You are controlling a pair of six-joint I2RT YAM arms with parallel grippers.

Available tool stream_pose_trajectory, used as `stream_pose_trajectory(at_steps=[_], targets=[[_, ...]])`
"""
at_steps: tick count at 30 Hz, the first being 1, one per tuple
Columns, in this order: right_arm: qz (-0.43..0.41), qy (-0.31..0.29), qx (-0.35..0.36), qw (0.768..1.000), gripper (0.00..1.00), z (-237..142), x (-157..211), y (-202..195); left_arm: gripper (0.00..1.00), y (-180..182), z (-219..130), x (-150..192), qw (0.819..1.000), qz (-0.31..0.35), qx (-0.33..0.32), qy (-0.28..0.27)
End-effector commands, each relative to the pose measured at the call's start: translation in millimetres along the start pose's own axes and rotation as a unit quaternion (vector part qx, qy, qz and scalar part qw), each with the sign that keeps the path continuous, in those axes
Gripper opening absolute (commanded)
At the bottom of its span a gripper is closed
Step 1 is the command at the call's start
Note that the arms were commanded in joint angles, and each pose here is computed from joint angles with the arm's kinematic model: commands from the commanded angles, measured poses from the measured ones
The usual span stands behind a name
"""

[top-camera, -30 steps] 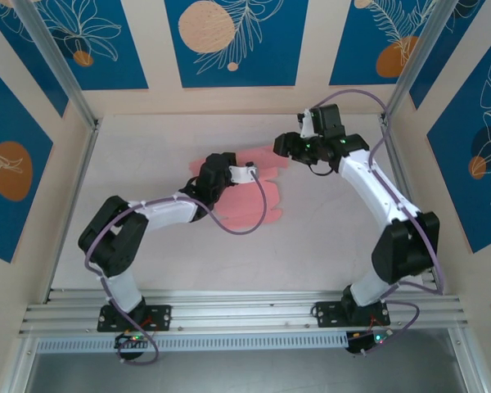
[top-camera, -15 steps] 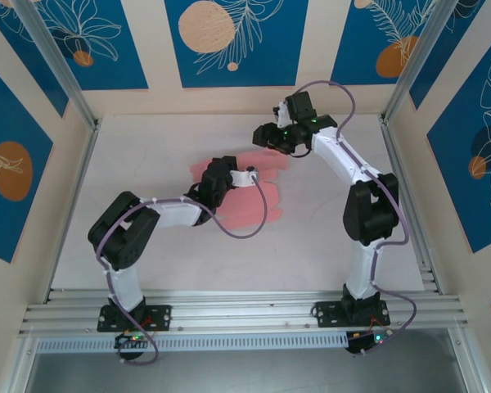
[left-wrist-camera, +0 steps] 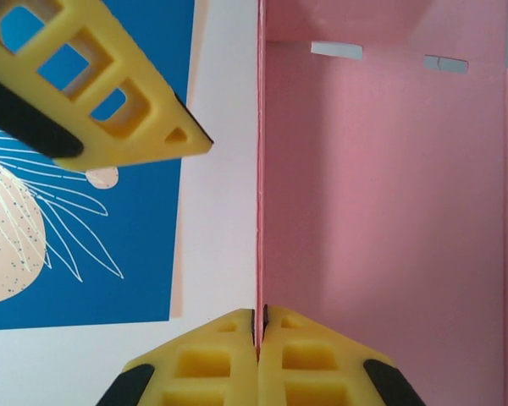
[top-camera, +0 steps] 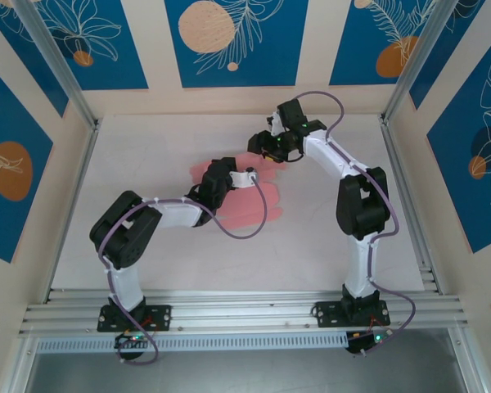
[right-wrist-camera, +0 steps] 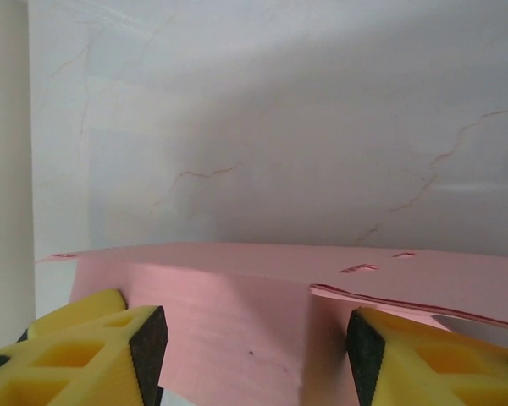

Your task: Fold the paper box

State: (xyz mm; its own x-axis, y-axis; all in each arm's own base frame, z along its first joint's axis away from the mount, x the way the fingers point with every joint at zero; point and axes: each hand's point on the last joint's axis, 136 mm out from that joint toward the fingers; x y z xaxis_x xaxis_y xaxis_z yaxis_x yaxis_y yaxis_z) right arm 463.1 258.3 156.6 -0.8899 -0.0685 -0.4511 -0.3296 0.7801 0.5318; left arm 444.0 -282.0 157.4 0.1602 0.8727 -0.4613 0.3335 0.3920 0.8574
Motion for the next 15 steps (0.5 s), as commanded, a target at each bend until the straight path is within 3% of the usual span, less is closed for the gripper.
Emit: stream_pose_trajectory(at_steps=[1, 6, 11, 15], targets=[[0.018, 0.006, -0.049, 0.999, 0.57, 9.1, 2.4, 15.9, 0.0, -2.6, -2.0, -10.3, 1.0, -0.019, -0.007, -0.013], [0.03, 0.006, -0.053, 0.998, 0.37, 16.6, 7.2, 12.9, 0.0, -13.9, 0.2, -7.9, 1.0, -0.007, -0.004, -0.011], [0.035, -0.002, -0.039, 0.999, 0.39, 4.2, 15.5, 0.3, 0.0, -23.3, 5.2, 4.5, 0.999, 0.031, -0.018, 0.005], [0.04, -0.021, -0.039, 0.998, 0.46, -16.6, 22.8, -10.2, 0.0, -32.2, 8.7, 9.4, 0.999, 0.043, -0.008, 0.01]])
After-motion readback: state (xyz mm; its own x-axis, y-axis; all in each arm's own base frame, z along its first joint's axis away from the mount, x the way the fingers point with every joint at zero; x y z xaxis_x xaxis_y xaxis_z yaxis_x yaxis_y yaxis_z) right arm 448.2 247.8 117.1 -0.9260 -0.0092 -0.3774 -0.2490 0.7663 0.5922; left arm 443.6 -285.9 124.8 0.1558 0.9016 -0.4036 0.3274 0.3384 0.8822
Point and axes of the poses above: each hand's point on the last joint's axis, 136 mm out from that joint toward the fingers, its own z axis out along the fingers, its own y axis along the line the jaws close on, x = y × z, and after that the axes turned 15 degrees about -z, right-handed
